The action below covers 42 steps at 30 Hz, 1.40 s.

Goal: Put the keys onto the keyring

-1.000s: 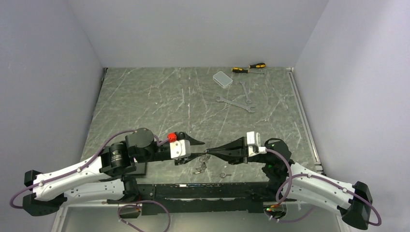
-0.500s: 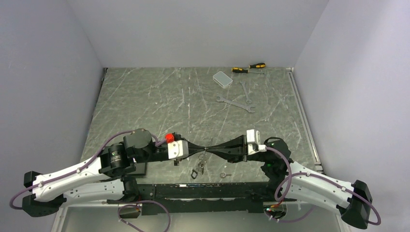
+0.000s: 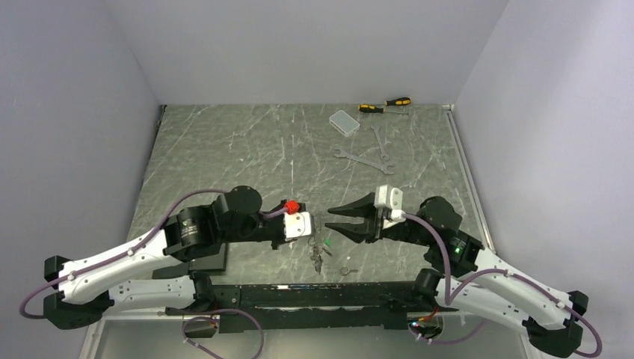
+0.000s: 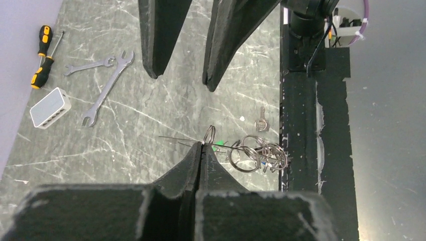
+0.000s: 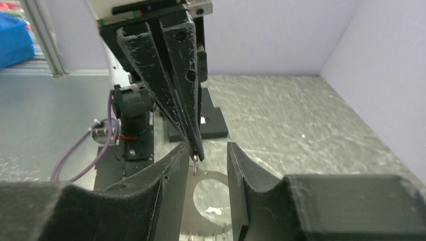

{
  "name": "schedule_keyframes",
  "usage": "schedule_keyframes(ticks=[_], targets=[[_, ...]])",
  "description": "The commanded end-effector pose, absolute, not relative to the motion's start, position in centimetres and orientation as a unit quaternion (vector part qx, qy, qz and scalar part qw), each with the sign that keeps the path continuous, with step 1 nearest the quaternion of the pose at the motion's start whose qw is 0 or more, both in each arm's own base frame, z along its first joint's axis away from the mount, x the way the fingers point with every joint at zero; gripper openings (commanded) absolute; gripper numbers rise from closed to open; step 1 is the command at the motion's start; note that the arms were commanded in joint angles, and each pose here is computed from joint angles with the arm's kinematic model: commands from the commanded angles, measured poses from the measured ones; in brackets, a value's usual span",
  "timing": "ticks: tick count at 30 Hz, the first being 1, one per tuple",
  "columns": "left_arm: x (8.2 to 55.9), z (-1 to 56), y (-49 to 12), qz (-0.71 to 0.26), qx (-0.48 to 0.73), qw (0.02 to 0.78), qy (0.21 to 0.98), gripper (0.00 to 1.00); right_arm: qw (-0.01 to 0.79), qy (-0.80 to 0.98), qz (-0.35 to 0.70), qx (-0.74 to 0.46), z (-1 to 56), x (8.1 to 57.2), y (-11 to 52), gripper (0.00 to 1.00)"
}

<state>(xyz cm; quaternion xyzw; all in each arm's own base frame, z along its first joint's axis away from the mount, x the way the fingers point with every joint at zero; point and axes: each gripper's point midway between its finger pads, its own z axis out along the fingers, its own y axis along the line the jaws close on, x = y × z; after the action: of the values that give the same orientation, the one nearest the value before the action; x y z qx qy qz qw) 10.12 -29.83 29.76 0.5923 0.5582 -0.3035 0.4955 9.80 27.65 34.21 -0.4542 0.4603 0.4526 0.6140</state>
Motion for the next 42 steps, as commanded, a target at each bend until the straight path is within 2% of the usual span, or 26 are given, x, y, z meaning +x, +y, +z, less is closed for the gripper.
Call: schedule_keyframes(ticks=[1,6,30,39,42], targets=[[11.0,32.0,-29.6,-0.278,0.605,0.508,0.546,0.0,0.573,0.541,0.379,-0.485,31.8,11.5,26.8,0.39],[11.4,31.7,-29.8,-0.264,0.615,0.494,0.554,0.0,0.542,0.584,0.336,-0.502,29.7,12.8,26.8,0.41],[11.9,31.5,-30.9,-0.277,0.612,0.49,0.556,0.0,0.519,0.541,0.395,-0.532,29.0,11.1,29.3,0.35],[11.9,31.7,-30.9,-0.284,0.607,0.495,0.553,0.0,0.529,0.533,0.4,-0.525,29.2,11.3,29.8,0.28],[11.9,31.7,-31.0,-0.284,0.607,0.496,0.552,0.0,0.53,0.533,0.401,-0.524,29.2,11.4,29.9,0.22]])
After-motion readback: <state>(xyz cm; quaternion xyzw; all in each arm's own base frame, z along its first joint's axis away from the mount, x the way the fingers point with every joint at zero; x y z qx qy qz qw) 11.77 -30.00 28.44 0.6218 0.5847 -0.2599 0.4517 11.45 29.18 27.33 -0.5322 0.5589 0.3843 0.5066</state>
